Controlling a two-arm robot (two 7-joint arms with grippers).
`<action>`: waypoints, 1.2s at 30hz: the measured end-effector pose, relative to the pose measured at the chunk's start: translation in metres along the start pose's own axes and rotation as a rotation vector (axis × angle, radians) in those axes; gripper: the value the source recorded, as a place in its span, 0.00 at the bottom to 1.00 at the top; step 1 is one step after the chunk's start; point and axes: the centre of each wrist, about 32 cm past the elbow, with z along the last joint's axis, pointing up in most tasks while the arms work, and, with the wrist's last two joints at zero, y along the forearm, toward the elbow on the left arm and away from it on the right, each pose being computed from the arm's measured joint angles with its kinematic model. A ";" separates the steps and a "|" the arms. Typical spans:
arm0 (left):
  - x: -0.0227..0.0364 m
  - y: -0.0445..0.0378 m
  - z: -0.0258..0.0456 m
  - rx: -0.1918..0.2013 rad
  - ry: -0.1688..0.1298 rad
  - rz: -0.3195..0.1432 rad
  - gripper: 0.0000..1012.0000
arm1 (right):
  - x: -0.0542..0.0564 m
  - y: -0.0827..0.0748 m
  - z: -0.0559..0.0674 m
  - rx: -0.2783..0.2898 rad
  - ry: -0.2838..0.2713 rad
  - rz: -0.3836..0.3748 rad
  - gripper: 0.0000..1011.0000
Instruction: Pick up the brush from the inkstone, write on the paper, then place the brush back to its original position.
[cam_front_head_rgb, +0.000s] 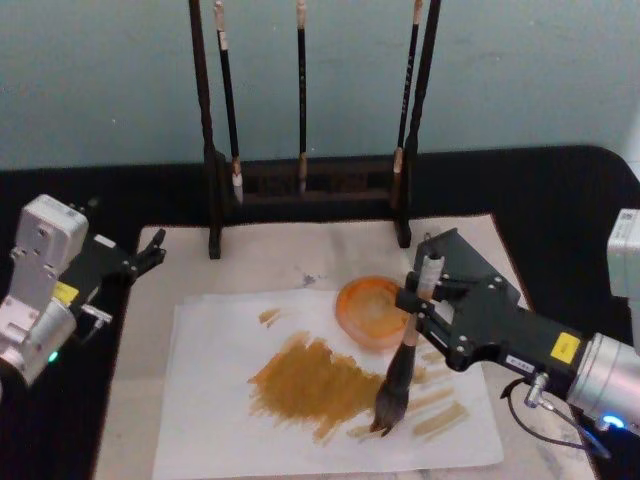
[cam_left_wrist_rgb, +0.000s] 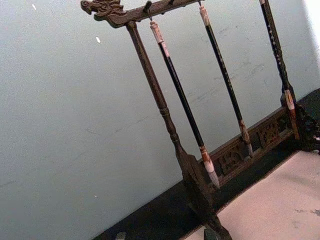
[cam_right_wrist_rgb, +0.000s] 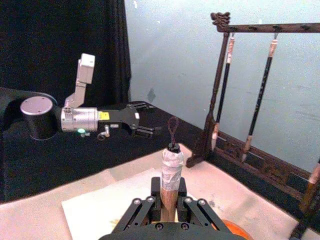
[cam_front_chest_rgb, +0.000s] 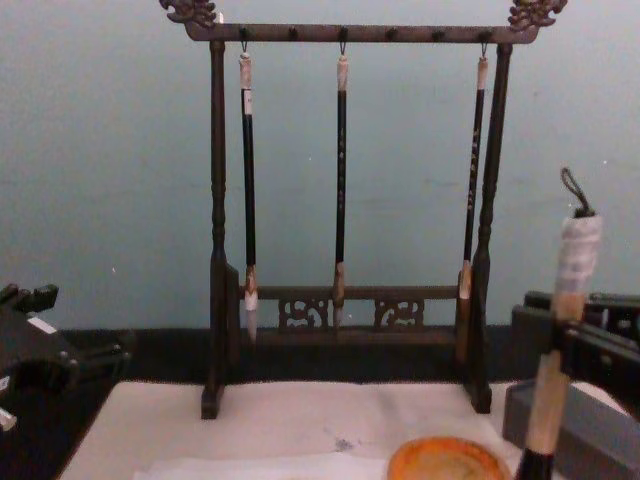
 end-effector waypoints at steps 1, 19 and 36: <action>0.0000 0.0000 0.0000 0.000 0.000 0.000 1.00 | 0.000 0.000 0.000 0.000 0.000 0.000 0.17; 0.0000 0.0000 0.0000 0.000 0.000 0.000 1.00 | 0.003 -0.018 0.007 -0.016 -0.045 -0.076 0.17; 0.0000 0.0000 0.0000 0.000 0.000 0.000 1.00 | 0.019 -0.004 0.017 0.153 -0.011 -0.148 0.17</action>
